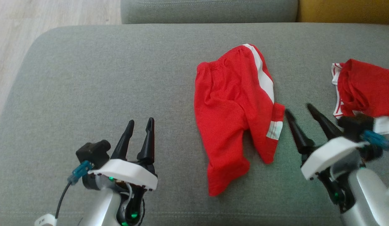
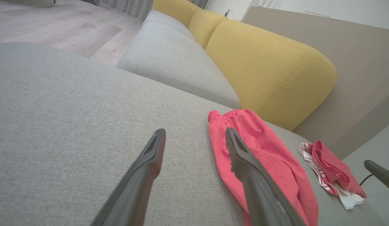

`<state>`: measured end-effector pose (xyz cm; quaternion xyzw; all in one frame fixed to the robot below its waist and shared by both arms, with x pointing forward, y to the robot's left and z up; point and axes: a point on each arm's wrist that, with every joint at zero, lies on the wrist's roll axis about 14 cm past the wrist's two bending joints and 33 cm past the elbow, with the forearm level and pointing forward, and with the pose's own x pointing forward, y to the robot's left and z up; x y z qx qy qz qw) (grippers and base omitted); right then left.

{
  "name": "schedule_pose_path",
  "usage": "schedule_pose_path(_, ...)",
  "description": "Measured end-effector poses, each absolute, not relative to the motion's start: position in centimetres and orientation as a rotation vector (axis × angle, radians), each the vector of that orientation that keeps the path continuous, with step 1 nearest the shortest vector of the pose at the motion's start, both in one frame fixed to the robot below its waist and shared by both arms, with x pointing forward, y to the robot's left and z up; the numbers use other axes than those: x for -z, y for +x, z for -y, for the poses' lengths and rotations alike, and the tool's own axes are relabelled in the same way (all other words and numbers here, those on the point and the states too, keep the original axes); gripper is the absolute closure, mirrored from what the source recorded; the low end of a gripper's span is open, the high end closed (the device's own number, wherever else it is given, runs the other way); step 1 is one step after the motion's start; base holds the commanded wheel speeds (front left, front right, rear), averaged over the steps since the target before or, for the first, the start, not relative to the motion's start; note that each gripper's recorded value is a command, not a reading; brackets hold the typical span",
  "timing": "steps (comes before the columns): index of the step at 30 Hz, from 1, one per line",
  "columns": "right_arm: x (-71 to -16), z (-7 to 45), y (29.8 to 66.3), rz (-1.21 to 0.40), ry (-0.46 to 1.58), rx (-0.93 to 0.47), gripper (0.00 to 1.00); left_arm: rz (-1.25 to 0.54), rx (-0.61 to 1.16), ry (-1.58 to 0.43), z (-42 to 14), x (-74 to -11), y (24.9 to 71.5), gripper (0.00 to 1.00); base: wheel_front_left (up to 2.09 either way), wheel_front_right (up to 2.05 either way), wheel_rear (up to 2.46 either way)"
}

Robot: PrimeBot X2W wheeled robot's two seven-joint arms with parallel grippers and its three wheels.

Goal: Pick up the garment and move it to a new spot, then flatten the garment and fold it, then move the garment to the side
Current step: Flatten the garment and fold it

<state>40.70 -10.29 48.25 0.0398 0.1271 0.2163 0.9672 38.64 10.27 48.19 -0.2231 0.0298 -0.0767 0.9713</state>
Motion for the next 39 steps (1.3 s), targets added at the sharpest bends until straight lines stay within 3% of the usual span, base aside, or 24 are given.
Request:
schedule_pose_path(4, -45.4, 12.4, 39.9, -0.320, 0.159, -0.315, 0.00, -0.062, 0.161, -0.452, -10.1, -48.2, 38.7, 0.00, 0.00, 0.00, 0.00)
schedule_pose_path(13, -40.4, 13.5, 40.5, -0.425, 0.190, -0.209, 0.00, -0.086, 0.147, -0.454, -10.3, -47.2, 38.8, 0.00, 0.00, 0.00, 0.00)
schedule_pose_path(27, -36.8, 10.3, 42.3, -0.547, 0.215, -0.265, 0.00, -0.115, 0.103, -0.447, -11.6, -46.0, 38.9, 0.00, 0.00, 0.00, 0.00)
schedule_pose_path(28, -36.7, 9.9, 42.4, -0.552, 0.221, -0.272, 0.78, -0.112, 0.099, -0.445, -11.8, -46.1, 39.0, 0.00, 0.00, 0.00, 0.00)
schedule_pose_path(29, -36.7, 9.7, 42.7, -0.552, 0.222, -0.280, 1.00, -0.108, 0.095, -0.444, -11.9, -46.1, 39.1, 0.00, 0.00, 0.00, 0.00)
schedule_pose_path(33, -37.1, 10.4, 44.0, -0.523, 0.211, -0.264, 1.00, -0.105, 0.078, -0.441, -12.5, -46.2, 39.0, 0.00, 0.00, 0.00, 0.00)
schedule_pose_path(39, -41.1, 15.3, 48.1, -0.375, 0.126, -0.164, 1.00, -0.088, 0.078, -0.440, -12.6, -46.8, 38.8, 0.00, 0.00, 0.00, 0.00)
